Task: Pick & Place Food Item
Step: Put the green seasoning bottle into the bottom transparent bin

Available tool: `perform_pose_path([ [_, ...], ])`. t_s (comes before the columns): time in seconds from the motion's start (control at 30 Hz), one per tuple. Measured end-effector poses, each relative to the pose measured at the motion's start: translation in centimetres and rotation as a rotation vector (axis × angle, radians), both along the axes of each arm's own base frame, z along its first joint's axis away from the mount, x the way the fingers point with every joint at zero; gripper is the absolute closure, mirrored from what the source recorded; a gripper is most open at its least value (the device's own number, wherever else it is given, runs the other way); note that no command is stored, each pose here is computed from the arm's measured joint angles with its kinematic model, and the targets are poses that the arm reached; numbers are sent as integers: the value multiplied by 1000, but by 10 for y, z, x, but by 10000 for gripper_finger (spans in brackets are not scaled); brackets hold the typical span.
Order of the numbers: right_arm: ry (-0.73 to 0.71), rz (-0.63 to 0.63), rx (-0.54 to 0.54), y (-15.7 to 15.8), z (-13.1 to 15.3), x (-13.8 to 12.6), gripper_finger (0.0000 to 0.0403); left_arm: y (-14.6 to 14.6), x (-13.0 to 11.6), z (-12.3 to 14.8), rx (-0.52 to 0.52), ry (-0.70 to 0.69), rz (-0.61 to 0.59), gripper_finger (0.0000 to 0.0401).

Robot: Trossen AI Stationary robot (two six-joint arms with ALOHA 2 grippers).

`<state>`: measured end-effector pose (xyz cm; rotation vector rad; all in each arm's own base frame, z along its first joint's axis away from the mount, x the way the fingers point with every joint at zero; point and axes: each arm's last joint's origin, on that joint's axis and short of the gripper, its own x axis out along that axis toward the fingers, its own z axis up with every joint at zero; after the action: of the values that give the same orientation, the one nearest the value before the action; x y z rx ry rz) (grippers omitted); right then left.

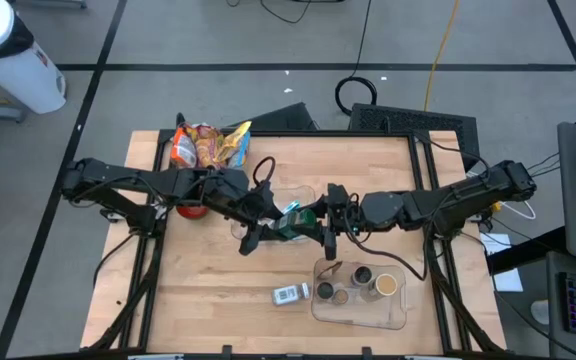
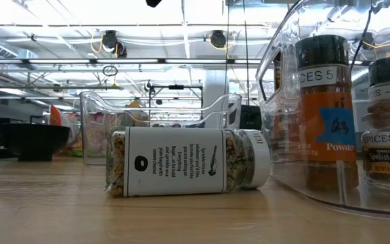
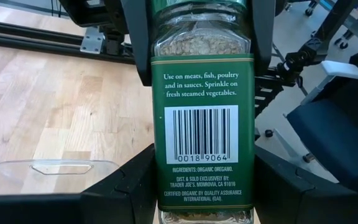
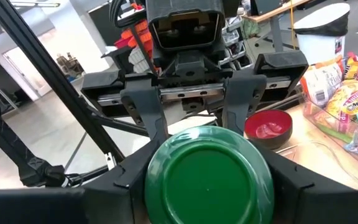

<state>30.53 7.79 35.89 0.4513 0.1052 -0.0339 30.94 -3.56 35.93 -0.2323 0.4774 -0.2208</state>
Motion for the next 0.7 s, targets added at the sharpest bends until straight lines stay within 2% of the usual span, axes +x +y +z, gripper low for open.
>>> perform_pose_path([
  [0.13,3,16,2,0,0,0,213,0,0,-1,2,11,1,188],
  [0.3,7,29,8,1,-1,0,213,0,0,0,5,2,-8,118],
  [0.43,6,42,2,1,0,-1,213,0,0,4,-1,-23,-14,77],
  [0.7,-51,73,7,1,18,-13,213,6,-13,23,-23,-119,-11,54],
])
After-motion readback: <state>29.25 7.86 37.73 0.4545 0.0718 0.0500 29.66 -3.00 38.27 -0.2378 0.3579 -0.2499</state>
